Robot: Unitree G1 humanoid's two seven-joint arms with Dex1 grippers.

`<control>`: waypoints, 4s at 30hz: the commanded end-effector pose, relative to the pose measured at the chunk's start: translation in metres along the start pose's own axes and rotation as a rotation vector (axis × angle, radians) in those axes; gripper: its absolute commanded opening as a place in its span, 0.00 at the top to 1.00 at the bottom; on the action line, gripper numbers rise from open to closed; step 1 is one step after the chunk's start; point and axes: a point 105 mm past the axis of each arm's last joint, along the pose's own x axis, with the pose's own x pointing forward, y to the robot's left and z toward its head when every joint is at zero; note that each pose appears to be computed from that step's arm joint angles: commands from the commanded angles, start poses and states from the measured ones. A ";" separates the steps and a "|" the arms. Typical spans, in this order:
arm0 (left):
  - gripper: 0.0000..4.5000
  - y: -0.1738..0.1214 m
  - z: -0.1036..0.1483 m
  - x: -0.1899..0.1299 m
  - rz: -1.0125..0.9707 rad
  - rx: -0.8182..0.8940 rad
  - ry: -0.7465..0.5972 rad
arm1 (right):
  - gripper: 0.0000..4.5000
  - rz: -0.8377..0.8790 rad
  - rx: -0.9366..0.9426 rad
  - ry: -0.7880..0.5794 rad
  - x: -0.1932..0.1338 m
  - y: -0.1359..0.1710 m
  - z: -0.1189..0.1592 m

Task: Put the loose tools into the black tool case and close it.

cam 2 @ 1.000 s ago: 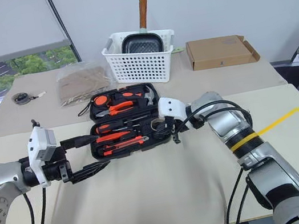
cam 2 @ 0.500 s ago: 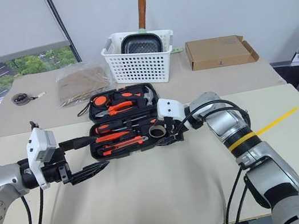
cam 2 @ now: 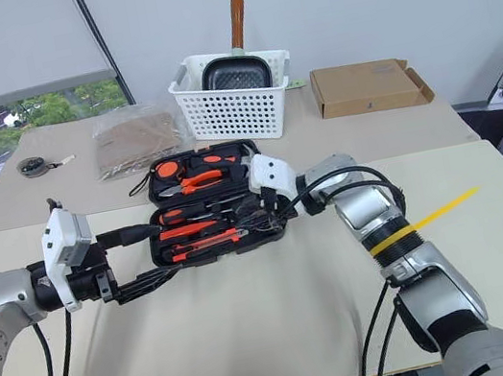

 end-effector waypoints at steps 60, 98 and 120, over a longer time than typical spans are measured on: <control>0.11 0.131 -0.101 0.017 0.520 -0.443 0.019 | 1.00 -0.479 0.750 -0.042 -0.017 -0.069 -0.068; 0.99 0.084 -0.106 0.046 0.313 -0.405 0.030 | 1.00 -0.387 0.724 -0.123 -0.013 -0.035 -0.070; 0.99 0.012 -0.103 0.059 0.102 -0.410 0.025 | 1.00 -0.206 0.764 -0.124 -0.037 0.075 -0.024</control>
